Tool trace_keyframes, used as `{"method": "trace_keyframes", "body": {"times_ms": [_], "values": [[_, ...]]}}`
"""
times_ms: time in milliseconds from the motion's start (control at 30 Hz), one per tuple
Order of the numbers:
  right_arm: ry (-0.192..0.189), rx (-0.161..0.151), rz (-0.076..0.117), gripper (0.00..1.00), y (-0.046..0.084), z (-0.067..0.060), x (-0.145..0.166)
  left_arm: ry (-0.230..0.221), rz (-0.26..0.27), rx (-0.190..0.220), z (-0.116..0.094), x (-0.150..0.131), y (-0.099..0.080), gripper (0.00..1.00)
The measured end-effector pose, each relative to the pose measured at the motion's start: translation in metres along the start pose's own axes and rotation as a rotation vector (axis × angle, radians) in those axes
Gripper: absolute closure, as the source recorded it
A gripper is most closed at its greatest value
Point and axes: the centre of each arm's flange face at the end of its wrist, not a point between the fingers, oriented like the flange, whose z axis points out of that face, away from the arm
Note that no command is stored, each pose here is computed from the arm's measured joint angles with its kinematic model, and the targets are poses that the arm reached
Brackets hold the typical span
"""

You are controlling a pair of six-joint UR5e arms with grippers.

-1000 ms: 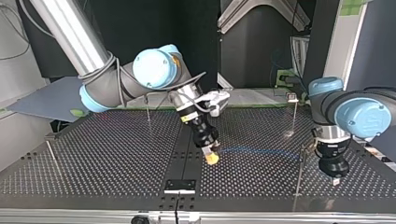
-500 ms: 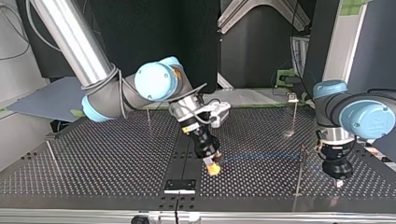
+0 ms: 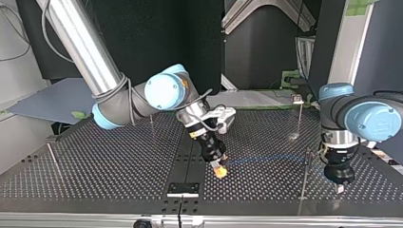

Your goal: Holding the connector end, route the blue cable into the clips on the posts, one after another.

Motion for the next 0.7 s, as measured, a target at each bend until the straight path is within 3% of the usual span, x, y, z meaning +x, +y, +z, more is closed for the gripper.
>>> {"method": "trace_keyframes", "body": {"times_ms": [500,600,633,667,700], "values": [[-0.026,-0.009,-0.011,1.0,-0.001,-0.001,0.005,0.007,-0.025,-0.022,0.0,-0.001,0.008,0.99],[-0.026,-0.01,-0.011,1.0,-0.002,-0.001,0.007,0.026,-0.04,-0.012,-0.002,0.001,0.006,0.91],[-0.026,-0.01,-0.011,1.0,-0.002,-0.001,0.008,0.033,-0.046,-0.008,-0.002,0.001,0.005,0.83],[-0.026,-0.01,-0.011,1.0,-0.002,-0.001,0.009,0.041,-0.053,-0.005,-0.003,0.002,0.005,0.83],[-0.025,-0.01,-0.011,1.0,-0.002,-0.001,0.01,0.053,-0.063,0.001,-0.004,0.003,0.004,0.71]]}}
